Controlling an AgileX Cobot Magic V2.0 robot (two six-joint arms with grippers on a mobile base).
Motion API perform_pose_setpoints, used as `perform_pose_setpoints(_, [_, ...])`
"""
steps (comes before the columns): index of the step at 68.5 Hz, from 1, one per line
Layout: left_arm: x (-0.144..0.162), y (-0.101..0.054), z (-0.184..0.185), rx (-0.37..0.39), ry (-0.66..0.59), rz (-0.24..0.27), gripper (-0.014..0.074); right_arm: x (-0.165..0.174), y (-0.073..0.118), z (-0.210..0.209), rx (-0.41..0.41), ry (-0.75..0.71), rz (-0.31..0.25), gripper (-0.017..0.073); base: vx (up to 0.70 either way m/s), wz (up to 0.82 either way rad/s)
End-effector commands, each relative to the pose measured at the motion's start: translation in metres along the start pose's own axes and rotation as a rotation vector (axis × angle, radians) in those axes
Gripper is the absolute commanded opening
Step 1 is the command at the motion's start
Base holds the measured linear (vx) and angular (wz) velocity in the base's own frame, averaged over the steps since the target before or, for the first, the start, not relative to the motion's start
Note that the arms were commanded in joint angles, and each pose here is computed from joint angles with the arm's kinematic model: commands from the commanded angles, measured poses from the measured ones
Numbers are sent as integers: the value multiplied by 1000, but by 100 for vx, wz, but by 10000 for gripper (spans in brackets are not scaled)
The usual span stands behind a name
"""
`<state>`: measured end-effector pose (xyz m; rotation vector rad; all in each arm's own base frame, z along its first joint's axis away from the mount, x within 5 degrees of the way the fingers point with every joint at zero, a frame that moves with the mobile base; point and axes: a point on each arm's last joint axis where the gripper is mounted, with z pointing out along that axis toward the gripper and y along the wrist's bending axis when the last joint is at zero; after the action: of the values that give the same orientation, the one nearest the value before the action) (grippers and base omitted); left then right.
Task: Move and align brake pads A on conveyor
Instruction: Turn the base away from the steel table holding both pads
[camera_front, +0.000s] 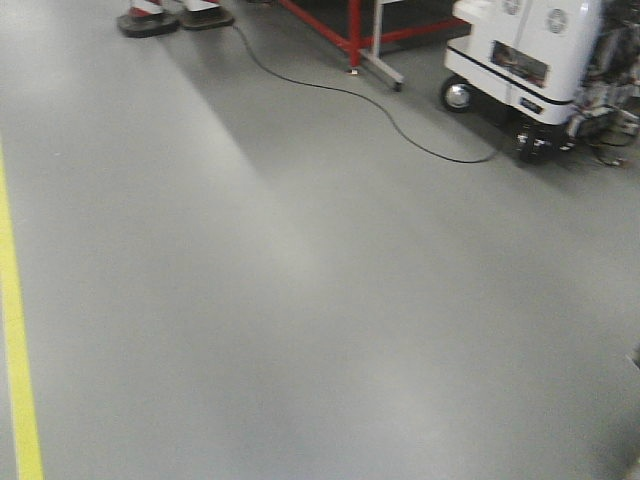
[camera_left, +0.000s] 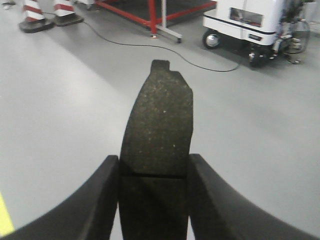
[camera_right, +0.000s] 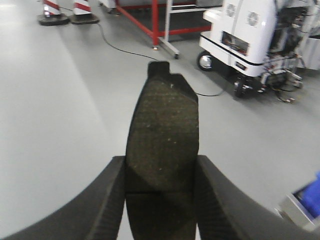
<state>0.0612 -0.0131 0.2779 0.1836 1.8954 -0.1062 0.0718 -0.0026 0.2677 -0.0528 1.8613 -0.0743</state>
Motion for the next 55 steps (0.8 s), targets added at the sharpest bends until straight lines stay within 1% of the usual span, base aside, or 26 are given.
perform_pose_setpoints(1, [-17,1,-4,-7,-114,-16,94,-18,-1,-4,6,-125,-19,101,10,46])
perform_pose_setpoints(55, [-17,1,-4,-7,-114,-16,94,-18,-1,-4,6,-125,-19,101,15,52])
